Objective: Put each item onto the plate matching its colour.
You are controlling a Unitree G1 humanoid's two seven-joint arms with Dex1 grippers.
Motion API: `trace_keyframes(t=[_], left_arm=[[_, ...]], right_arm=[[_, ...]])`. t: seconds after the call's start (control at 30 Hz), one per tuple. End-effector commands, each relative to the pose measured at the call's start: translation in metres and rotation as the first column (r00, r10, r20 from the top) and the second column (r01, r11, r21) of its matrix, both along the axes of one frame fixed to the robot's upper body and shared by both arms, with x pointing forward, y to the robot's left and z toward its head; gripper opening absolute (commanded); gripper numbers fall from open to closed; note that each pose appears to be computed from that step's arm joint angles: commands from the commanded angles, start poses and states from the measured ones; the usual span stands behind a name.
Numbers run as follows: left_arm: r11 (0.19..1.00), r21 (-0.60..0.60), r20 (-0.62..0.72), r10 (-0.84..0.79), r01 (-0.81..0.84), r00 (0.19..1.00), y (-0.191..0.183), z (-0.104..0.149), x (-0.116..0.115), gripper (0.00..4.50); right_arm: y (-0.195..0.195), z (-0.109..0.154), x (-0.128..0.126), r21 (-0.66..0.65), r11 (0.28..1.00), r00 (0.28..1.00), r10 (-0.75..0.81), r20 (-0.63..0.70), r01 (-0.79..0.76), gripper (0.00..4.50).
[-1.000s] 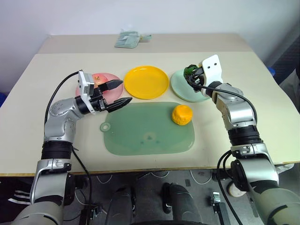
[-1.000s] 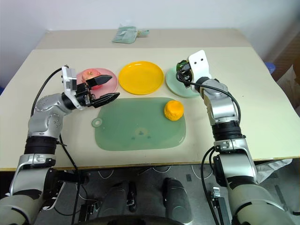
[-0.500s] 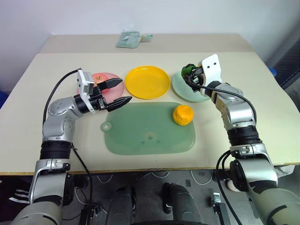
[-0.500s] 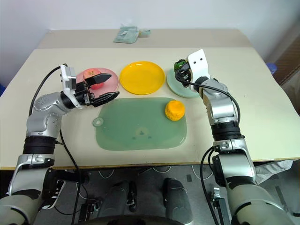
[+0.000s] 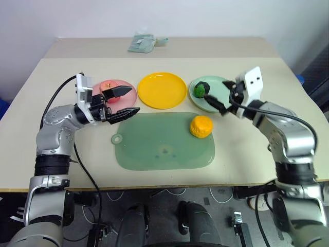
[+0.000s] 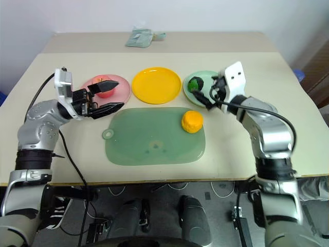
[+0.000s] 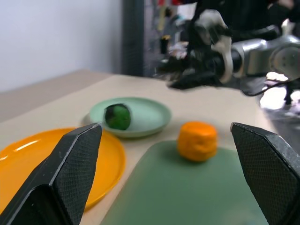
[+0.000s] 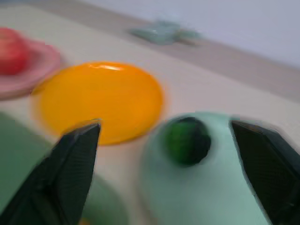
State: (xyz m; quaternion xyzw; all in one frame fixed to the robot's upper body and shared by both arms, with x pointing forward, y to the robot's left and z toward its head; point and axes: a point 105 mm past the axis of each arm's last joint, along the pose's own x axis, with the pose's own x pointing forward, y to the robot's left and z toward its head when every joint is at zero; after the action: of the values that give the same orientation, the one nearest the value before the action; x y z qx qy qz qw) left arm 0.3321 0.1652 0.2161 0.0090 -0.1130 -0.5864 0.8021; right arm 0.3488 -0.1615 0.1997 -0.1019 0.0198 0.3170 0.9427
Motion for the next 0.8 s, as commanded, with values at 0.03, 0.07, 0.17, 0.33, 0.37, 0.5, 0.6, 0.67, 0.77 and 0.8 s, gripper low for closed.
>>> trace_keyframes(t=[0.03, 0.07, 0.17, 0.33, 0.37, 0.5, 0.6, 0.67, 0.77, 0.8], left_arm=[[0.997, -0.008, -0.006, -0.081, 0.081, 0.997, 0.002, 0.009, -0.013, 4.50], [0.995, 0.006, -0.015, -0.095, 0.096, 0.995, 0.002, 0.007, -0.014, 4.50], [0.991, 0.069, -0.036, -0.110, 0.113, 0.993, 0.004, -0.002, -0.015, 4.50], [0.991, 0.079, -0.050, -0.106, 0.109, 0.993, 0.004, -0.005, -0.013, 4.50], [0.991, 0.078, -0.048, -0.105, 0.109, 0.993, 0.004, -0.005, -0.013, 4.50], [0.992, 0.083, -0.046, -0.090, 0.094, 0.995, 0.006, -0.006, -0.014, 4.50], [0.994, 0.090, -0.046, -0.061, 0.065, 0.997, 0.009, -0.007, -0.013, 4.50], [0.994, 0.102, -0.048, -0.044, 0.048, 0.998, 0.011, -0.008, -0.012, 4.50], [0.994, 0.077, -0.095, 0.079, -0.072, 0.992, 0.019, -0.010, 0.002, 4.50], [0.982, 0.075, -0.059, 0.179, -0.175, 0.982, 0.027, -0.011, 0.012, 4.50]], right_arm=[[0.012, -0.002, -0.024, -0.038, 0.996, 0.997, 0.081, -0.016, -0.081, 4.45], [0.012, -0.009, -0.024, -0.044, 0.997, 0.997, 0.069, -0.033, -0.070, 4.45], [0.015, -0.029, -0.020, -0.071, 0.997, 0.996, 0.035, -0.078, -0.040, 4.45], [0.020, -0.050, -0.017, -0.055, 0.998, 0.988, 0.024, -0.151, -0.033, 4.45], [0.022, -0.052, -0.016, -0.045, 0.998, 0.987, 0.027, -0.161, -0.035, 4.45], [0.021, -0.068, -0.013, -0.103, 0.994, 0.982, 0.016, -0.190, -0.036, 4.22], [0.025, -0.068, -0.013, -0.086, 0.994, 0.979, 0.043, -0.200, -0.061, 3.23], [0.027, -0.059, -0.010, -0.061, 0.997, 0.983, 0.044, -0.177, -0.055, 3.02], [0.032, -0.044, -0.005, -0.053, 0.997, 0.991, 0.045, -0.130, -0.052, 3.02], [0.041, -0.032, -0.003, -0.027, 0.996, 0.992, 0.079, -0.100, -0.082, 3.02]])
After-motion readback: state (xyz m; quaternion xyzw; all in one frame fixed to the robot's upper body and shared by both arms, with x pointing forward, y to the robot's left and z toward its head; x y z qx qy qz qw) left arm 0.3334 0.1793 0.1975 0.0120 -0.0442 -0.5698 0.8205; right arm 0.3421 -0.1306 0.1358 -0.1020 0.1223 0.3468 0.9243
